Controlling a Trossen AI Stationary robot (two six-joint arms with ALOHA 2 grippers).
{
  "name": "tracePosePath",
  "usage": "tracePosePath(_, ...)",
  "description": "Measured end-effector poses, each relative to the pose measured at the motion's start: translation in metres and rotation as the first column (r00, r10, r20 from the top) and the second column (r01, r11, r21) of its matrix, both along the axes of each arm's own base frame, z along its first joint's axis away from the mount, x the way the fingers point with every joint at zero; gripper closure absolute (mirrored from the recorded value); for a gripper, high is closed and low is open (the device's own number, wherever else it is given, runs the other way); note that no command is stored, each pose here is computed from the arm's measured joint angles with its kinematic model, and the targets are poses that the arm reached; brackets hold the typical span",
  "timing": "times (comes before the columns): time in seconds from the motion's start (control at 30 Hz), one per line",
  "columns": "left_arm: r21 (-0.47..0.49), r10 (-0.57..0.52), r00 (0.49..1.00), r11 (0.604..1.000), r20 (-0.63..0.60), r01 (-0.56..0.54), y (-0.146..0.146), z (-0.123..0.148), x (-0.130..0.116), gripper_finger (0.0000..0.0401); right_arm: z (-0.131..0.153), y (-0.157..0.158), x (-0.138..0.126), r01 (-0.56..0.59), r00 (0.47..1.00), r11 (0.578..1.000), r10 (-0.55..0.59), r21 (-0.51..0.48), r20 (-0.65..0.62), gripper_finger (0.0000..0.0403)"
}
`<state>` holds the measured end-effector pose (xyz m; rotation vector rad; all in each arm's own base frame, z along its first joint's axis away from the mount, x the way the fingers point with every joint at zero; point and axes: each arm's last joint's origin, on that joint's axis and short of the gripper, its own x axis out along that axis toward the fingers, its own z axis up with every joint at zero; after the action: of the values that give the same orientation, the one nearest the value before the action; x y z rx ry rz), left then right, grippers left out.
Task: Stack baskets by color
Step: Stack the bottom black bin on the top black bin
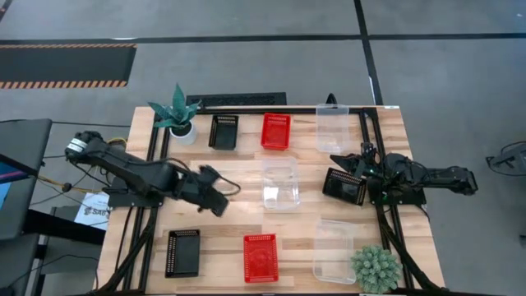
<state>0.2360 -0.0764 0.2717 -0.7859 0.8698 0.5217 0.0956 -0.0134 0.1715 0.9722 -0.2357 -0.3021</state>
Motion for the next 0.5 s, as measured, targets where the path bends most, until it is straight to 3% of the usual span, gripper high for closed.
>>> tracePosePath(0.13, -0.015, -0.03, 1.0, 0.999, -0.003, 0.03, -0.006, -0.028, 0.018, 0.0181, 0.0, 0.0, 0.0, -0.004, 1.0, 1.0, 0.004, 0.011, 0.005, 0.0284)
tracePosePath(0.27, -0.057, -0.083, 0.992, 0.995, -0.09, 0.079, -0.013, -0.047, 0.027, 0.019, 0.0, 0.0, 0.0, -0.005, 1.0, 1.0, 0.005, 0.009, 0.003, 0.0284)
tracePosePath(0.37, -0.117, -0.154, 0.974, 0.984, -0.168, 0.135, -0.019, -0.053, 0.022, 0.0194, 0.0, 0.0, 0.0, -0.004, 1.0, 1.0, 0.004, -0.012, -0.005, 0.0284)
tracePosePath(0.5, -0.128, -0.21, 0.935, 0.975, -0.285, 0.18, -0.026, -0.052, 0.002, 0.0195, 0.0, 0.0, 0.0, -0.002, 1.0, 1.0, 0.002, -0.014, -0.006, 0.0284)
